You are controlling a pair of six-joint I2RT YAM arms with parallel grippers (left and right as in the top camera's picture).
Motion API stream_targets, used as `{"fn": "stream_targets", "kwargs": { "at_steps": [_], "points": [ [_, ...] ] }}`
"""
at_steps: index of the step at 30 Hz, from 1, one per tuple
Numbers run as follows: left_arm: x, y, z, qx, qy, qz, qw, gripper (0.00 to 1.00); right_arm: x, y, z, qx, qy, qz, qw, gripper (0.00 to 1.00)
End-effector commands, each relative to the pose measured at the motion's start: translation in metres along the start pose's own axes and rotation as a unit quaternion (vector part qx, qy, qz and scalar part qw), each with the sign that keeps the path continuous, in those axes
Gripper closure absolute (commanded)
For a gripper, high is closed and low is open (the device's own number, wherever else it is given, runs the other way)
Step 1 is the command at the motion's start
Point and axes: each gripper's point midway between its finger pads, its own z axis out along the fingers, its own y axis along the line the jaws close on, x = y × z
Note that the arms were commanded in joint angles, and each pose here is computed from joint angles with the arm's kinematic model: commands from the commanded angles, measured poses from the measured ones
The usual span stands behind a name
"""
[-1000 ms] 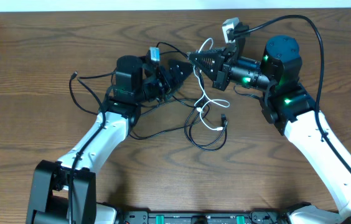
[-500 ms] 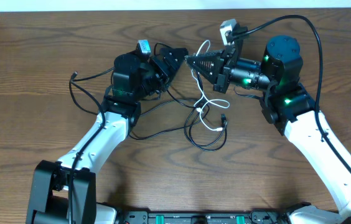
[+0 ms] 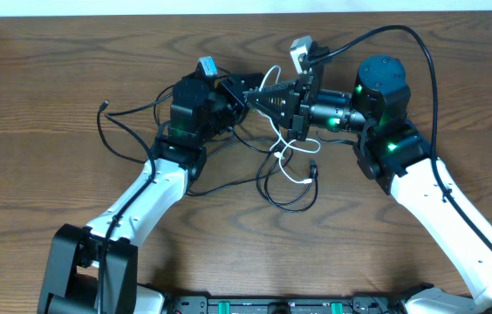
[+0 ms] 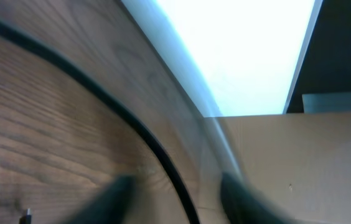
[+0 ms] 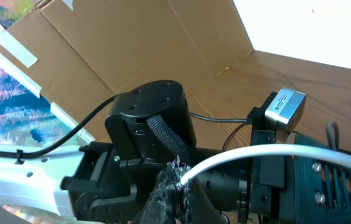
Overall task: Untangle cables
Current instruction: 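Pull the white cable rightward off the table edge with the right gripper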
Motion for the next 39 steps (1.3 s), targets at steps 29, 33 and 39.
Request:
{"fn": "stream_targets", "kwargs": {
  "at_steps": [29,33,39],
  "points": [
    [-0.146,0.201,-0.169,-0.335,-0.158,-0.065,0.927,0.93,-0.089,-0.060,-0.174,0.187,-0.145,-0.026,0.971,0.99],
    [-0.148,0.204,-0.174,-0.342,-0.159,-0.058,0.924,0.92,-0.091,-0.072,-0.196,0.214,-0.157,-0.016,0.964,0.99],
    [-0.150,0.218,-0.189,-0.393,-0.170,-0.035,0.903,0.92,-0.104,-0.094,-0.268,0.296,-0.208,-0.015,0.932,0.99]
  ]
}}
